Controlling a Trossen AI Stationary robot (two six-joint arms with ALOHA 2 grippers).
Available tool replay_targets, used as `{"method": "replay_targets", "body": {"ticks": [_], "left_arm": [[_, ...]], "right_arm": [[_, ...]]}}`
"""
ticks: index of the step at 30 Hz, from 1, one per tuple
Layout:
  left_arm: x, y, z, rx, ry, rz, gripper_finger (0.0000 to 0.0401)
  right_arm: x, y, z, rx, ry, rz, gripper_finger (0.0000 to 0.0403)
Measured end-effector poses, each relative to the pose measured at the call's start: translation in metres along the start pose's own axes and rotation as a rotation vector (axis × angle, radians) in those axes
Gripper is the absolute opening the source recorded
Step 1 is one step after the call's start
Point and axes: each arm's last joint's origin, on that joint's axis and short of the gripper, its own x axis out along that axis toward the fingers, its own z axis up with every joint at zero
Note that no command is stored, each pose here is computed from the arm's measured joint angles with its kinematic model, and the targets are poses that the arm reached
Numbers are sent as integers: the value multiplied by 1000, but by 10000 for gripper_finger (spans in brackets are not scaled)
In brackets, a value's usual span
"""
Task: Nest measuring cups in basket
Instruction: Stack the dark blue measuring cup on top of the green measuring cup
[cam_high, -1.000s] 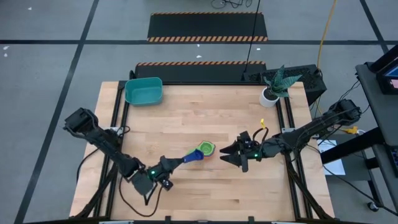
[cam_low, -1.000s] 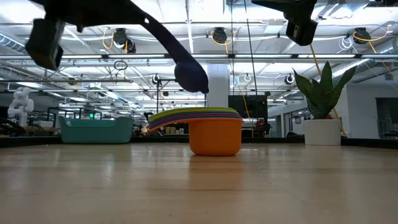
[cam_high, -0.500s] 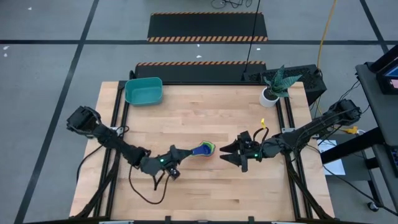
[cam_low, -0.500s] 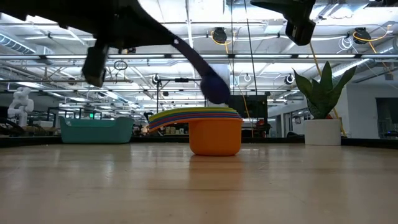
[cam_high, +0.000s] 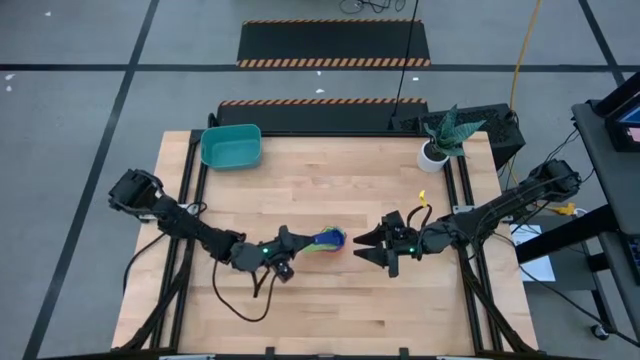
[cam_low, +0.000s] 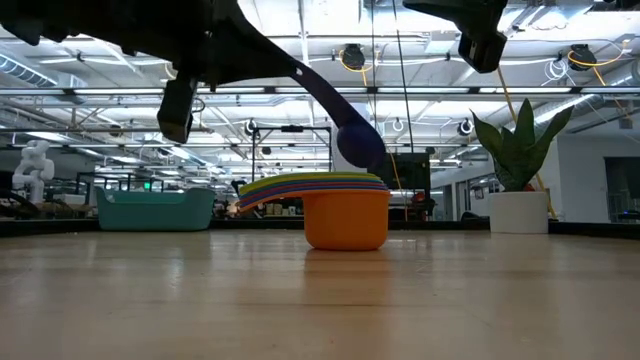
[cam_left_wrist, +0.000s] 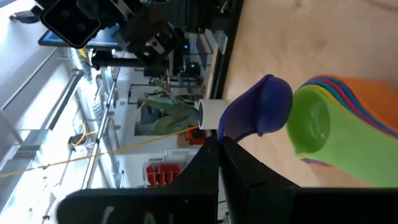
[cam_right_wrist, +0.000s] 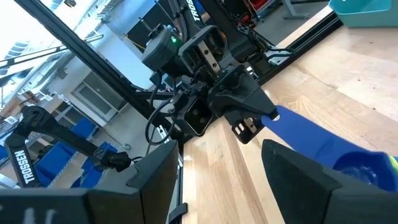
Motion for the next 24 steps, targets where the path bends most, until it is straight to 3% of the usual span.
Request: {"method": "replay_targets", "body": {"ticks": [24], "left_arm": [[1,-13,-6,-33,28,-114,102]], "right_arm": [[0,0,0,-1,3,4,226]]}}
